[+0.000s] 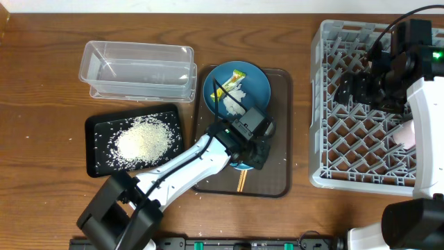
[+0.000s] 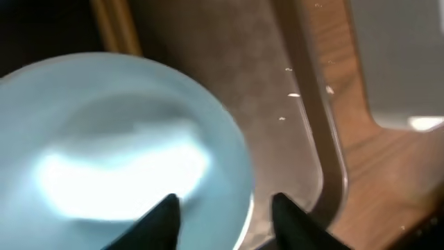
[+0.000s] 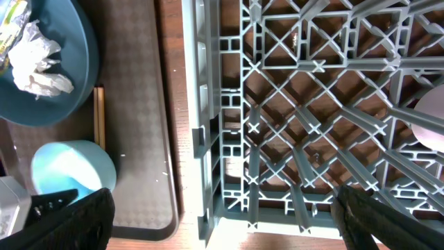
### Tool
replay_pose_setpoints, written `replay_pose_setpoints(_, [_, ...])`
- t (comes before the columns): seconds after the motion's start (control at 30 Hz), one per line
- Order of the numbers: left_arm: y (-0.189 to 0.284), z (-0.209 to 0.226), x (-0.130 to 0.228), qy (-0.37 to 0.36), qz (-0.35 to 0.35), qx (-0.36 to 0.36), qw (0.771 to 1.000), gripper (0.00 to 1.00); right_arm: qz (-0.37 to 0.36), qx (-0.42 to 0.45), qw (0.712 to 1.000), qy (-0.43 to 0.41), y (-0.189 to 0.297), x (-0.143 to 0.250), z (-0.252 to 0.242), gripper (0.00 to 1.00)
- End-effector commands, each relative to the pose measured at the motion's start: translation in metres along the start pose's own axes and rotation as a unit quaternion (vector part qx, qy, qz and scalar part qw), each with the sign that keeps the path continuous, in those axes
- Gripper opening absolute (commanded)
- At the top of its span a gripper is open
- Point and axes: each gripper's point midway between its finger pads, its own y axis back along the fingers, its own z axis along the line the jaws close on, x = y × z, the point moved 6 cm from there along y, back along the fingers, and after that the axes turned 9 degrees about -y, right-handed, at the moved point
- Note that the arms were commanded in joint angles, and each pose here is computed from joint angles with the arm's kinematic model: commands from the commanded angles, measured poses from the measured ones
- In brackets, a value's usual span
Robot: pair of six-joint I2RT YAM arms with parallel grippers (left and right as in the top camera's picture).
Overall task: Sort waste into correct bins and load items into the dishwasher rack
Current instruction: 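Set the emptied bowl back down on the brown tray, then pinch the snack wrapper and tissue off the blue plate with left gripper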
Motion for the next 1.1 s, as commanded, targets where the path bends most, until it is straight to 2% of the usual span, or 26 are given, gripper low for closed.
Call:
replay_pose_setpoints(0.0, [0.018,0.005,-0.005,-0.008,-0.027,-0.028,0.999,0.51,-0.001,0.001,1.0,0.009,0.001,0.002,0.001,0.99])
replay_pose_setpoints(0.13, [0.051,0.021,-0.016,0.005,-0.069,-0.067,0.995,0.56,-0.001,0.001,1.0,0.009,0.001,0.002,0.001,0.99])
replay_pose_setpoints(0.33, [0.109,0.071,-0.042,0.034,-0.152,-0.129,0.979,0.61,-0.001,0.001,1.0,0.009,0.001,0.002,0.001,0.99])
replay_pose_setpoints(0.6, [0.144,0.13,-0.095,0.037,-0.171,-0.173,0.969,0.61,-0.001,0.001,1.0,0.008,0.001,0.002,0.001,0.99])
replay_pose_setpoints(0.8, [0.103,0.147,-0.128,0.027,-0.151,-0.174,0.973,0.61,-0.001,0.001,1.0,0.008,0.001,0.002,0.001,0.99])
replay_pose_setpoints(1.07, [0.012,0.158,-0.117,0.024,-0.06,-0.161,0.985,0.62,-0.001,0.001,1.0,0.009,0.001,0.002,0.001,0.99])
